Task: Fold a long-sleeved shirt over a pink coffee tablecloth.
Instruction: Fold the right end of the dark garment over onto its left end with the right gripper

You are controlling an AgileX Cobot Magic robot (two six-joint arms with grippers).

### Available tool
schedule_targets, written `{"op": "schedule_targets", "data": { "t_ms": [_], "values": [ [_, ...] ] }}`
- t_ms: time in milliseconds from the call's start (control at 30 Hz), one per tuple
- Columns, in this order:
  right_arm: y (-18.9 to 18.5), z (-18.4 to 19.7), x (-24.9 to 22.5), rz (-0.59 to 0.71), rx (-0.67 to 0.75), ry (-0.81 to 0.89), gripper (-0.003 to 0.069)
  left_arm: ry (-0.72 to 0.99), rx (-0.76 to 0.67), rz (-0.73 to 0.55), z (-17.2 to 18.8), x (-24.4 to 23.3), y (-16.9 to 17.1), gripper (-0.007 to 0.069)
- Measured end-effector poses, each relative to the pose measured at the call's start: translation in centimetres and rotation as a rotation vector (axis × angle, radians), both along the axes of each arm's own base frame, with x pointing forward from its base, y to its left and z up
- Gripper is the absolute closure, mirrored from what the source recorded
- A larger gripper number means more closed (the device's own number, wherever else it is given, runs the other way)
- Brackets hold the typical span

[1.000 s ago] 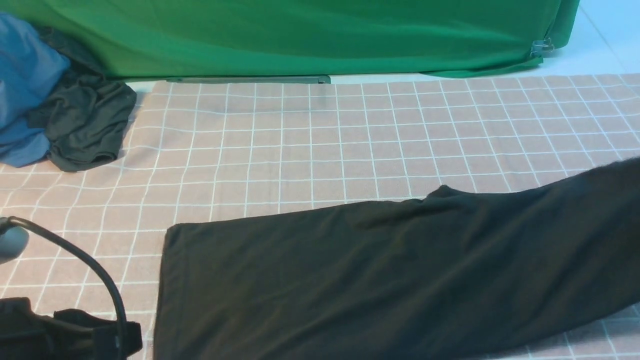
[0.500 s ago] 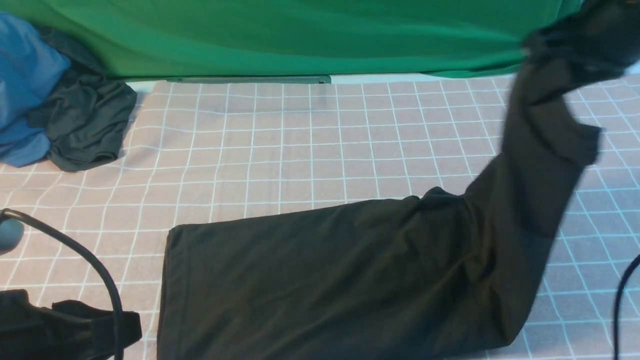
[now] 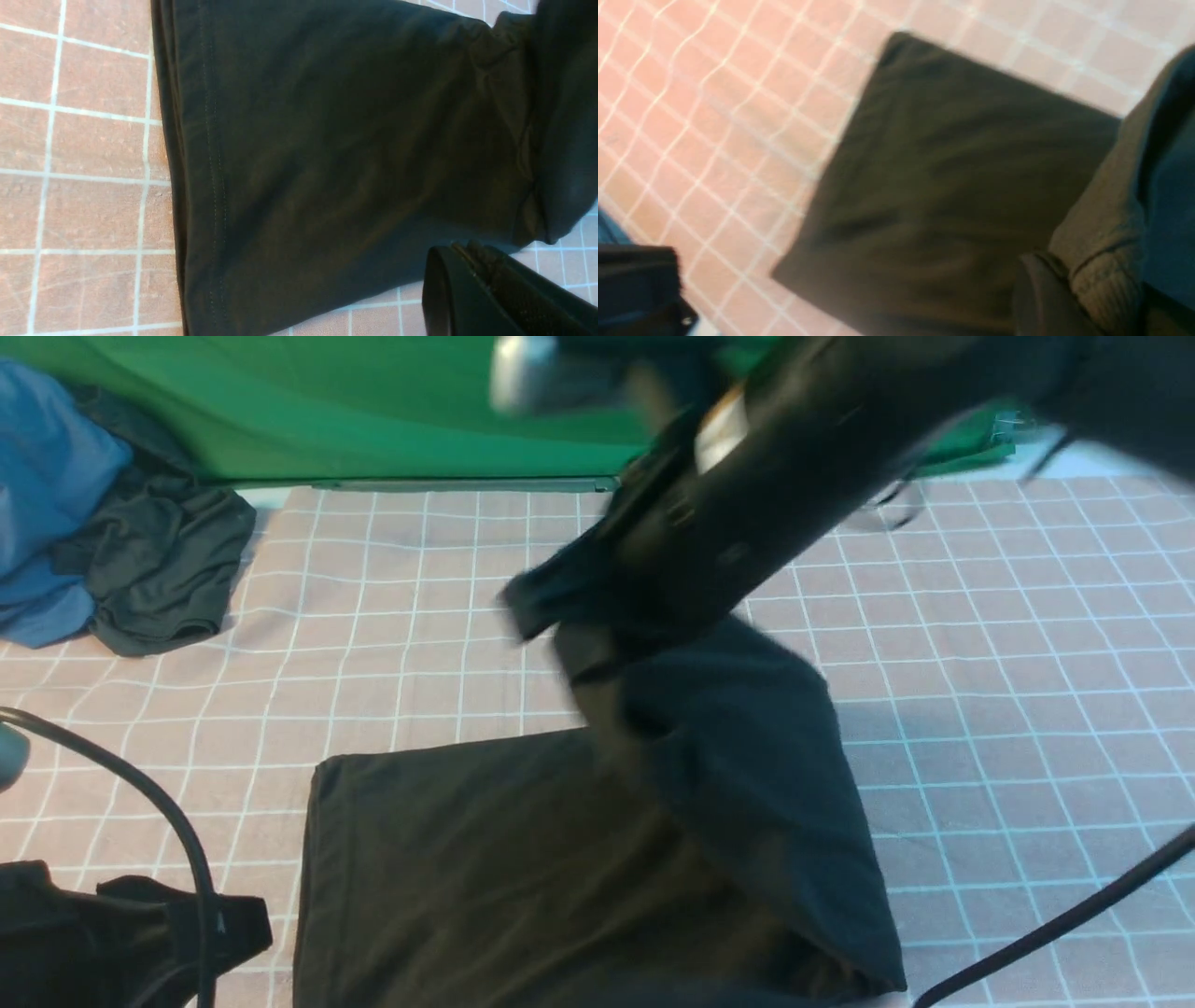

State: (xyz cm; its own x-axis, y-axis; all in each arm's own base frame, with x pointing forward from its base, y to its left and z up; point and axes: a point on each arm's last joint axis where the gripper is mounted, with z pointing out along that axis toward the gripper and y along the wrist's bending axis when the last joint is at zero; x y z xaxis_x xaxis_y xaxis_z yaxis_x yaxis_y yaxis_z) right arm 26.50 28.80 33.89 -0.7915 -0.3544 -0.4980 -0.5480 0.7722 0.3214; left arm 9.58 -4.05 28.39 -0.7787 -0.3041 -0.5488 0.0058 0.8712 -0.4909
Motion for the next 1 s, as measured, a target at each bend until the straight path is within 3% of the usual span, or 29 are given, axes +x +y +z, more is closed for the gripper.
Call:
{"op": "schedule_targets", "data": {
  "t_ms": [267, 633, 867, 1000],
  "values": [
    [6.1, -6.8, -0.1, 0.010, 0.012, 0.063, 0.0544, 0.000, -0.001, 0.000, 0.0, 0.0, 0.0, 0.0612],
    [10.3, -12.7, -0.3, -0.039, 0.098, 0.137, 0.0507, 0.001, -0.001, 0.000, 0.0, 0.0, 0.0, 0.0612],
    [10.6, -13.0, -0.1, -0.051, 0.127, 0.131, 0.0242, 0.007, 0.006, 0.005, -0.1, 0.0, 0.1, 0.0612],
    [9.5, -10.6, 0.9, 0.050, 0.103, 0.060, 0.0173, 0.027, 0.023, 0.035, -0.2, -0.1, 0.3, 0.0612]
  ]
}}
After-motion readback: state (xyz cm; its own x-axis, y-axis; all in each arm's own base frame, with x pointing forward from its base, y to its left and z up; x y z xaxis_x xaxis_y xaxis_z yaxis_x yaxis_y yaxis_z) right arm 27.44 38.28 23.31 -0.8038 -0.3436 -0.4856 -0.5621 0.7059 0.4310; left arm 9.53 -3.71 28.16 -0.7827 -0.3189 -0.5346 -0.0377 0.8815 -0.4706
